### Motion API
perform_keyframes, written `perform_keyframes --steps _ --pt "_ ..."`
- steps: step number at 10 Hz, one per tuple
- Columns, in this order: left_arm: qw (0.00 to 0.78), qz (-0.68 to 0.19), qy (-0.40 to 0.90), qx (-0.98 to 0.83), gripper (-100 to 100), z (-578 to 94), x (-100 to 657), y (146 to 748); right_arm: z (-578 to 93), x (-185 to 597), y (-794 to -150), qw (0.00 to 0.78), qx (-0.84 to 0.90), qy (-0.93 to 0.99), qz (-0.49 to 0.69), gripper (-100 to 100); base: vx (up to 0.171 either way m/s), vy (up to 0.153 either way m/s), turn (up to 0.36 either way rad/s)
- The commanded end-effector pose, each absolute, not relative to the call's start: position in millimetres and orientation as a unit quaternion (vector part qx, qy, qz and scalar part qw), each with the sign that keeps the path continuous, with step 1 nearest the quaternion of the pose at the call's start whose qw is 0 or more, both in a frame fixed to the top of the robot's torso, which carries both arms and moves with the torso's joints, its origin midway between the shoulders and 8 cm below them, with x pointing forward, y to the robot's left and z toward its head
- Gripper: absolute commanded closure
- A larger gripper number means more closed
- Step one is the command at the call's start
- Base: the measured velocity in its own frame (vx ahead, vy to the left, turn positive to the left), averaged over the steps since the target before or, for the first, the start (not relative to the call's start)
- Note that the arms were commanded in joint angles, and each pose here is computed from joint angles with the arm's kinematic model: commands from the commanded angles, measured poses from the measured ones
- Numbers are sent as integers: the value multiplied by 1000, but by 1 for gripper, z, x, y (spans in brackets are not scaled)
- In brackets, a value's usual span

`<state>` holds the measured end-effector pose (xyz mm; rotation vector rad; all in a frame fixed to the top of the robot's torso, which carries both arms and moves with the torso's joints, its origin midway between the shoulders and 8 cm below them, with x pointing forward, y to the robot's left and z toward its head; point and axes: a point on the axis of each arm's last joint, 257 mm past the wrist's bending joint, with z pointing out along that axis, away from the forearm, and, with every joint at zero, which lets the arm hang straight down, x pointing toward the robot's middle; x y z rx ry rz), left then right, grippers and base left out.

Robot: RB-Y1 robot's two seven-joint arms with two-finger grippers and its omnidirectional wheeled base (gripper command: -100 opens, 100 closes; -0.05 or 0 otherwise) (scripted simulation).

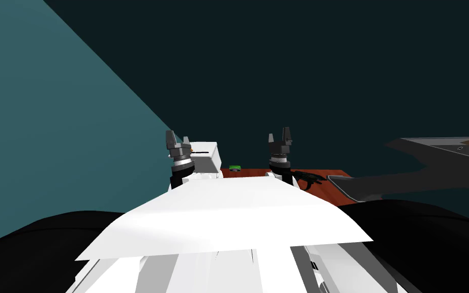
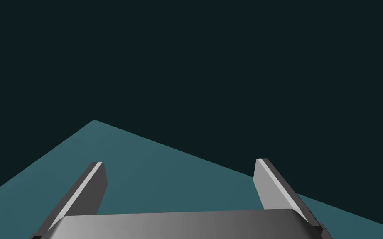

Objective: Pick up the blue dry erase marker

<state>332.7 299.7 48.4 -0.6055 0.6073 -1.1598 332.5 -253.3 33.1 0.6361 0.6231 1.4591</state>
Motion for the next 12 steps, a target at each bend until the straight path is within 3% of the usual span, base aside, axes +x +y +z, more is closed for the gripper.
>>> perform_keyframes --steps 1,12 --pt "744 -532 296 -274 -100 45 338 298 33 333 -253 656 281 275 644 0 7 3 23" --pt "665 -526 410 -335 -100 -9 386 309 33 332 -253 656 281 275 644 0 23 15 51"
